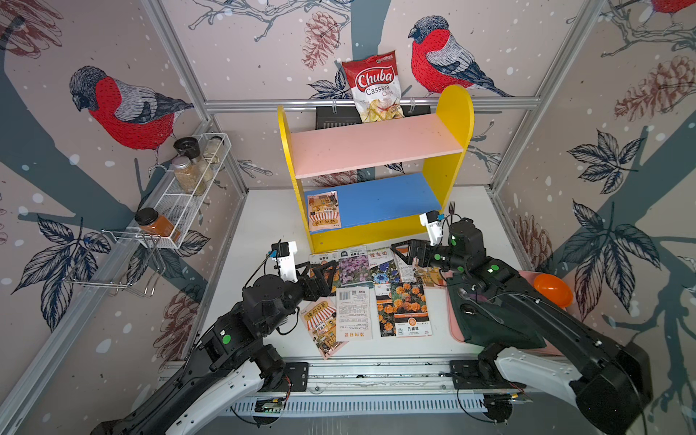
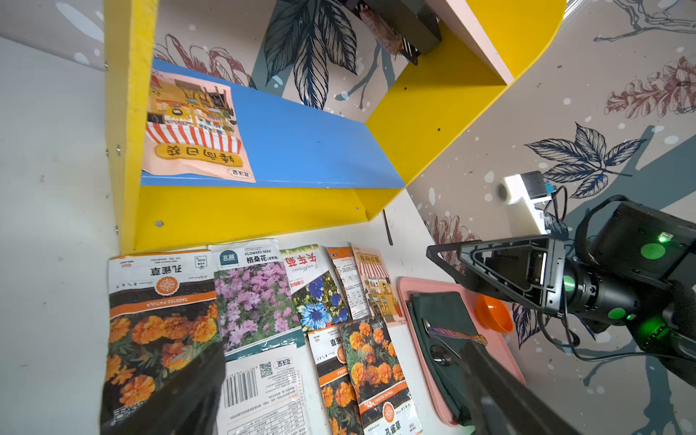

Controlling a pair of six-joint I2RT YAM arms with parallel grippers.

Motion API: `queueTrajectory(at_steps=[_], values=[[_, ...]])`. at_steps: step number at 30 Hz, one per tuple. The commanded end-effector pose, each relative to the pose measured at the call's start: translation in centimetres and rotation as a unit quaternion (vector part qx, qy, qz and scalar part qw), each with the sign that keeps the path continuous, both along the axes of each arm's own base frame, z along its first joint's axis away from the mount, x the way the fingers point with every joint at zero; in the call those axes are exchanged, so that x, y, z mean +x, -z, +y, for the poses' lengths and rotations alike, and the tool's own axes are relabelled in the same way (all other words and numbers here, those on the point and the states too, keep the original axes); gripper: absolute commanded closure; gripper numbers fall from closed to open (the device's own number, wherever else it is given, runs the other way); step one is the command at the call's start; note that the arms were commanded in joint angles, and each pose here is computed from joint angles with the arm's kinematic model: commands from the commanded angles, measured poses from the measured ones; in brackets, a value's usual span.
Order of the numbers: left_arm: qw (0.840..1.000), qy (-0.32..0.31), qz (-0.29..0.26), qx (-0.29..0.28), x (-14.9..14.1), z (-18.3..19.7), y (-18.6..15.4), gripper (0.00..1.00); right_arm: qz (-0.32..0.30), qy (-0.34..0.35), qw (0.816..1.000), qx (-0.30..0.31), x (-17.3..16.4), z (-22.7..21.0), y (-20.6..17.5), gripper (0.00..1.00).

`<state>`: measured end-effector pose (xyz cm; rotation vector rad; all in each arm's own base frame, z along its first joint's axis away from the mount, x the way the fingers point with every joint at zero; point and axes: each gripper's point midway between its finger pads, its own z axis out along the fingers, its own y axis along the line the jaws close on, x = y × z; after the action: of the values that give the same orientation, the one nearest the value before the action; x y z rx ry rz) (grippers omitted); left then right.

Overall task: Take the seed bag off the shelf
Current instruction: Place the seed packet at the center of the board.

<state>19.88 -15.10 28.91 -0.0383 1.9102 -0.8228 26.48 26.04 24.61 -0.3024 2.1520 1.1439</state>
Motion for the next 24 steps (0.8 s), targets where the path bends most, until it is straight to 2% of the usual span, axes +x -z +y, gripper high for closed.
queueTrajectory(at_steps=[1,5,10,13,20,24], values=[[1.0,-0.019,-0.012,0.021,0.1,1.1,0.0,0.03,-0.013,-0.01,0.998,0.054,1.1,1.5,-2.3,0.02],[0.999,-0.017,-0.021,0.029,-0.3,1.5,-0.4,0.04,0.0,-0.012,0.997,0.074,2.5,3.5,-2.3,0.03],[0.999,-0.01,-0.028,0.038,-0.7,1.8,-1.2,0.04,0.039,-0.006,0.996,0.078,5.3,6.5,-0.3,0.04],[0.998,0.0,-0.029,0.049,-0.9,1.7,-1.2,0.04,0.036,-0.001,0.997,0.074,6.6,8.6,0.3,0.06],[0.996,0.032,-0.023,0.086,-1.1,0.8,-0.6,0.04,-0.018,-0.002,1.0,-0.024,9.6,13.1,1.1,0.07],[0.994,0.036,-0.023,0.104,-1.0,0.7,-0.4,0.04,-0.068,-0.001,0.991,-0.111,11.5,15.4,1.8,0.08]])
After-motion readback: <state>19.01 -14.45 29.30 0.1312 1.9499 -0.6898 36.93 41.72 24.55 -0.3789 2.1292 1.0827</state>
